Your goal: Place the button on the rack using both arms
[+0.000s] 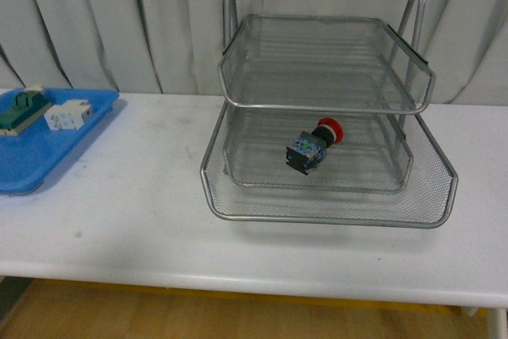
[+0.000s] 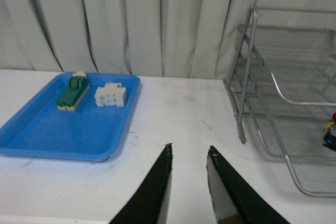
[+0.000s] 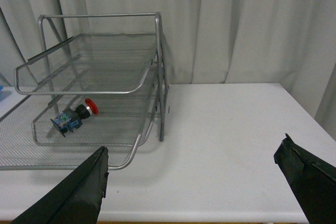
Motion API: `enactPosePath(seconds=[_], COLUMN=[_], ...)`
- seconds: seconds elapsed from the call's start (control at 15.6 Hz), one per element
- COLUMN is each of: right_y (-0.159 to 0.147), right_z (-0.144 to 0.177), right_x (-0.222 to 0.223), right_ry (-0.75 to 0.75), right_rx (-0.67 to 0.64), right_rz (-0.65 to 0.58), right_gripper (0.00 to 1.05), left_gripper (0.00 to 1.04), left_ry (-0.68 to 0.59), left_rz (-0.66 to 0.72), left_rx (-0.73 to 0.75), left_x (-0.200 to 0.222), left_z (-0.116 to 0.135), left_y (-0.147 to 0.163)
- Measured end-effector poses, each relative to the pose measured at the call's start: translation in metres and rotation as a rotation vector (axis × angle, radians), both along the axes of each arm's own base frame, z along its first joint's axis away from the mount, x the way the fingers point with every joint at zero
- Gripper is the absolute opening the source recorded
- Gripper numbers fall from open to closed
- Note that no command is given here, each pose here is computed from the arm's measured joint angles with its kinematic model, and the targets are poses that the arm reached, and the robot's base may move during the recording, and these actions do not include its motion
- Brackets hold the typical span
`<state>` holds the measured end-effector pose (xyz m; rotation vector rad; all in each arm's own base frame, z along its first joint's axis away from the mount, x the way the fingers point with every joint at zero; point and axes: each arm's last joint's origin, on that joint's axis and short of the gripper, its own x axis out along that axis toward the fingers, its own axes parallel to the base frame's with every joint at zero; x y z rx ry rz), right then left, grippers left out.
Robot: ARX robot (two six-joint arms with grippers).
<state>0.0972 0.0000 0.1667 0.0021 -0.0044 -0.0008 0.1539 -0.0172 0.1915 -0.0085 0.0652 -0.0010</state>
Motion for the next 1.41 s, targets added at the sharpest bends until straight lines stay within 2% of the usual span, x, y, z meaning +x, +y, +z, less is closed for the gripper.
enactPosePath(seconds=[0.13, 0.32, 0.64, 0.7, 0.77, 1.22, 1.28, 1.41], right_y=[0.0, 0.0, 0.0, 0.0, 0.0, 0.0, 0.0, 0.0], right_z=[0.0, 0.0, 0.0, 0.0, 0.0, 0.0, 0.0, 0.0], right_x=[0.0, 0.0, 0.0, 0.0, 0.0, 0.0, 0.0, 0.0], right_ry=[0.0, 0.0, 0.0, 0.0, 0.0, 0.0, 0.0, -0.002], right_rx=[0.0, 0.0, 0.0, 0.0, 0.0, 0.0, 0.0, 0.0], right_rz=[0.0, 0.0, 0.0, 0.0, 0.0, 0.0, 0.0, 0.0], right_gripper=[0.98, 0.98, 0.98, 0.98, 0.98, 0.98, 0.98, 0.98], left_gripper=[0.01, 0.02, 0.02, 0.02, 0.02, 0.02, 0.02, 0.02], left_ry=[-0.088, -0.041, -0.057, -0.091, -0.062, -0.075, -0.027, -0.07], left_rz=[0.033, -0.001, -0.001, -0.001, 0.0, -0.001, 0.0, -0.001], left_rx=[-0.01, -0.006, -0.006, -0.006, -0.006, -0.006, -0.006, -0.006], left_x=[-0.011, -0.021, -0.033, -0.034, -0.036, -0.046, -0.051, -0.057], left_z=[0.007, -0.011, -0.017, -0.019, -0.023, -0.022, -0.028, -0.025], left_y=[0.019, 0.017, 0.017, 0.017, 0.017, 0.017, 0.017, 0.017])
